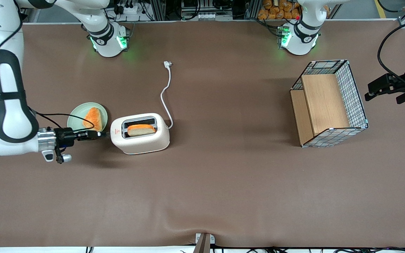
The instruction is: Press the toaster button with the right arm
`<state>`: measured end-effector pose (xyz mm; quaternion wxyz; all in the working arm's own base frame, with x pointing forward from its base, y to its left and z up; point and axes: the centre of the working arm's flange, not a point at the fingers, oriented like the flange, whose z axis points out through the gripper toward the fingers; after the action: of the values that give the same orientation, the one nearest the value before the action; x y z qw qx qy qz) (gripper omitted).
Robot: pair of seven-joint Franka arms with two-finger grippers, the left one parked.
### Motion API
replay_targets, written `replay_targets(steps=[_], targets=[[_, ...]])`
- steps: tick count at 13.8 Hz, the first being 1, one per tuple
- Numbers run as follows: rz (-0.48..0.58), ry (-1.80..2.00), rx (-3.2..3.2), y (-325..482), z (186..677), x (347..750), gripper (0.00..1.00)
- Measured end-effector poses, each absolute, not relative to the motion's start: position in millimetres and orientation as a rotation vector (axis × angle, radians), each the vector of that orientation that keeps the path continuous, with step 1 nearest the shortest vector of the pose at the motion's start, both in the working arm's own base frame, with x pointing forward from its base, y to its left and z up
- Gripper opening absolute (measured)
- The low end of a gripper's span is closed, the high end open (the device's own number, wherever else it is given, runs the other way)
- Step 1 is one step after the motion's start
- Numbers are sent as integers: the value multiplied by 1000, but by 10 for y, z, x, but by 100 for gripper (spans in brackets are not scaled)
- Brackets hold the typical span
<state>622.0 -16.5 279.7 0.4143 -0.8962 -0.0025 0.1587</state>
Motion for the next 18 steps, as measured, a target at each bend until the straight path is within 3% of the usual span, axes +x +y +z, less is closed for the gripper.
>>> replay_targets(steps=[7, 14, 18], targets=[[426, 40, -2394, -210, 3653, 6263, 1], [534, 32, -2479, -75, 4585, 6099, 1], [544, 14, -2654, 124, 5217, 5922, 1]])
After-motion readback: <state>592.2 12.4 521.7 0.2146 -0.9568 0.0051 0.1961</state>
